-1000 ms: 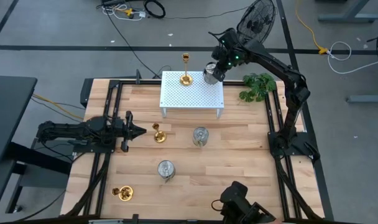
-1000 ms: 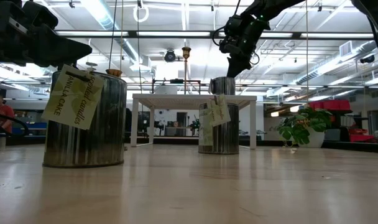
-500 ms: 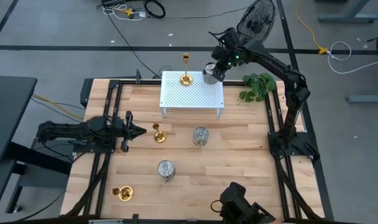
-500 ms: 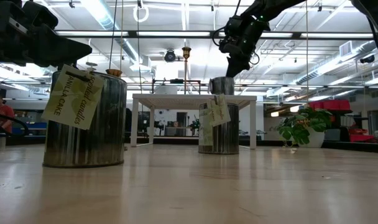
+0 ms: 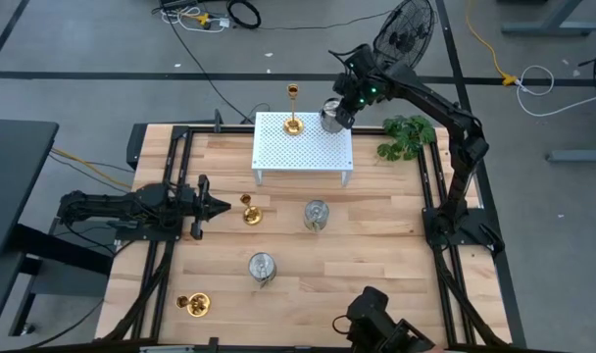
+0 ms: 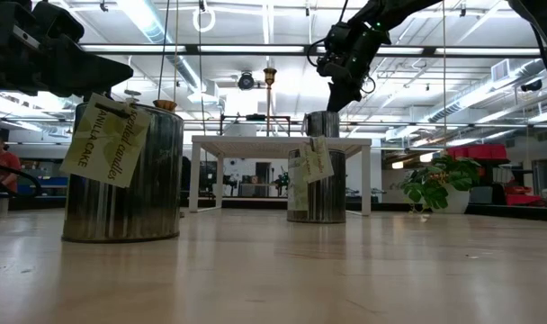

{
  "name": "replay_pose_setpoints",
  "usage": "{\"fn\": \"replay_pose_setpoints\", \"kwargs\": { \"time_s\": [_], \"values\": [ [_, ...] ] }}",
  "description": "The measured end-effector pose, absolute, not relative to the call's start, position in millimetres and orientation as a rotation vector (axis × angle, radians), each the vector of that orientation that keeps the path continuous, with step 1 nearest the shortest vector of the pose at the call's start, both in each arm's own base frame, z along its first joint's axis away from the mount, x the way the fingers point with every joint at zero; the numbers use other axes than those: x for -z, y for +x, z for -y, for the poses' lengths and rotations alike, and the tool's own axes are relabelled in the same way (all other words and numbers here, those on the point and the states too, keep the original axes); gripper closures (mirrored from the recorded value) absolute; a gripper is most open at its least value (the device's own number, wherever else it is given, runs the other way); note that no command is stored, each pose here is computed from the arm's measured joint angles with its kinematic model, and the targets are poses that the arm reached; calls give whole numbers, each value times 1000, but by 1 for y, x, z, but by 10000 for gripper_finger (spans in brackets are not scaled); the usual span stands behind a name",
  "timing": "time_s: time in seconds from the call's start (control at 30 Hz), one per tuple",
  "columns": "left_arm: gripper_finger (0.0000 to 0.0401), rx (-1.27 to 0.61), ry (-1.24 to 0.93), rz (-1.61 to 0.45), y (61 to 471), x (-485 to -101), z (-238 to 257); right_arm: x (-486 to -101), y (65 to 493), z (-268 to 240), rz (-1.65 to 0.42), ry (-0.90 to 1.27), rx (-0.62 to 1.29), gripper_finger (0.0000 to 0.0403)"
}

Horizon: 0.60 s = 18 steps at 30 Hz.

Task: Pick & Place candle stick holders
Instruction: Adjust the scented candle can on the shelf

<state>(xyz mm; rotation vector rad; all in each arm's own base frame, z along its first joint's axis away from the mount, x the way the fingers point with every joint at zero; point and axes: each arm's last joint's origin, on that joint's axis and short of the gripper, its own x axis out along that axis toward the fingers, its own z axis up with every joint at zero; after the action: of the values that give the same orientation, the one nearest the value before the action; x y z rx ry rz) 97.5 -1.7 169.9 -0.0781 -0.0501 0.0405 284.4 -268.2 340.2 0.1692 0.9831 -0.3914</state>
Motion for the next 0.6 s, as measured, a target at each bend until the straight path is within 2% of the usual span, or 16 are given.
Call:
{"fn": "replay_pose_setpoints", "kwargs": {
  "time_s": [0.6],
  "values": [
    [369, -40, -78, 50, 97, -170, 2, -342, 288, 269, -949, 146, 400, 403]
  ]
}}
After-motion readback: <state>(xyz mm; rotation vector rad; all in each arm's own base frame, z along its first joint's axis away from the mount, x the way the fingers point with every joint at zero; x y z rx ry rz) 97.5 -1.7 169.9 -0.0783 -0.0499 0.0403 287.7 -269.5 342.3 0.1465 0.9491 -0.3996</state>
